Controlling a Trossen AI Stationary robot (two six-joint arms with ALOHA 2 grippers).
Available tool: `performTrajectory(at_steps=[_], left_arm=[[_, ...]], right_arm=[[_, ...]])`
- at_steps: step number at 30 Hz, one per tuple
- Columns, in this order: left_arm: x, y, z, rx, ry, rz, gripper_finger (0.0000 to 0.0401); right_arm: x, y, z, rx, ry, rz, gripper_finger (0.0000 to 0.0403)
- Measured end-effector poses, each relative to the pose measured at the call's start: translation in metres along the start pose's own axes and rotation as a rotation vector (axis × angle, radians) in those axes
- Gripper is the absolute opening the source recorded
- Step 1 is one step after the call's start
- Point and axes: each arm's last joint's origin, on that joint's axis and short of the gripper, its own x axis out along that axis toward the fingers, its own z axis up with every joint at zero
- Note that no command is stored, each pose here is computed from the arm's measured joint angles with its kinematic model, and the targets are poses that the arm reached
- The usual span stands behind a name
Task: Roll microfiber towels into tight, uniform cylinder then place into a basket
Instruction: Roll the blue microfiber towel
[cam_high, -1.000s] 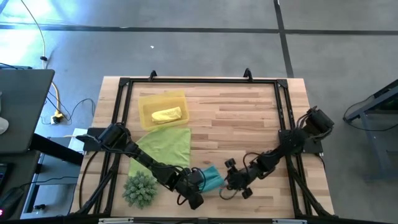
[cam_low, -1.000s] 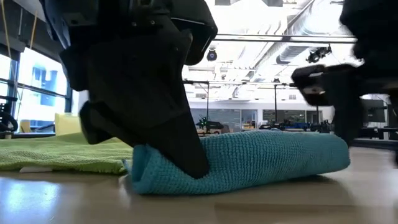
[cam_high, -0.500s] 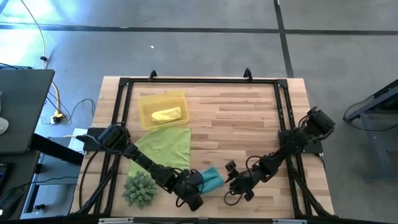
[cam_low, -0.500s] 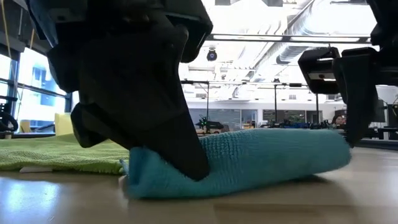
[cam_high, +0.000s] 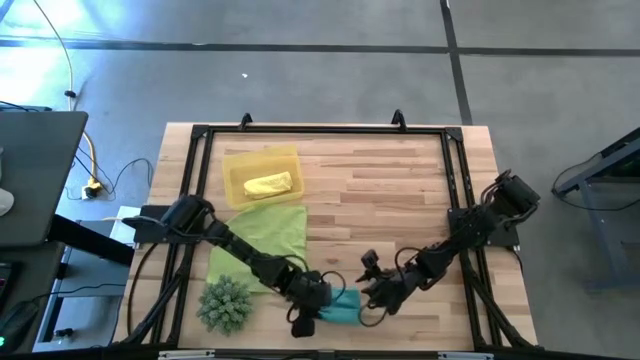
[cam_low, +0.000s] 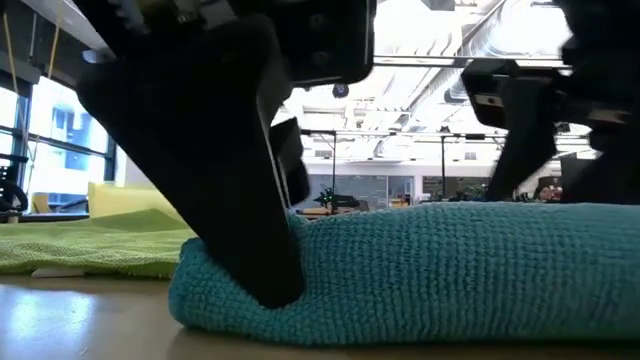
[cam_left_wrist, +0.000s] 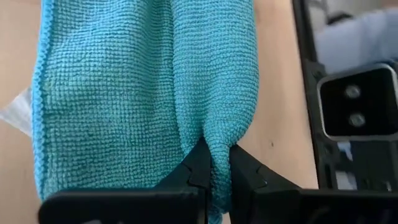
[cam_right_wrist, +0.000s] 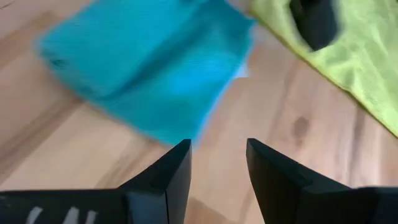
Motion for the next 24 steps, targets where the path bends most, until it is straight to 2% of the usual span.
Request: performTrajectory(at_steps=[5,8,12,15,20,24], left_arm=[[-0.001,0.038,-0.001,-0.024,-0.032,-0.174,0.0012],[-0.002,0.053,-0.006,-0.079,-0.114,-0.195,0.0012],[-0.002,0.056,-0.010,-0.098,-0.176,-0.177,0.0012],[-0.001,0.055,-0.009,-0.154,-0.221,-0.121,0.0014],[-0.004,0.060,-0.002,-0.453,-0.286,-0.109,0.0015],[-0.003,0.055,-0.004,-0.525,-0.297,-0.112,0.0015]], right_arm=[[-0.010,-0.021,0.001,0.098,0.022,-0.034,0.0145],[-0.017,-0.031,0.001,0.209,0.023,-0.051,0.0145],[-0.020,-0.033,0.003,0.333,0.006,-0.054,0.0145],[-0.022,-0.029,0.005,0.332,-0.002,-0.048,0.0145],[-0.026,-0.017,0.010,0.275,-0.035,-0.047,0.0145],[-0.032,-0.005,0.014,0.159,-0.057,-0.057,0.0145]])
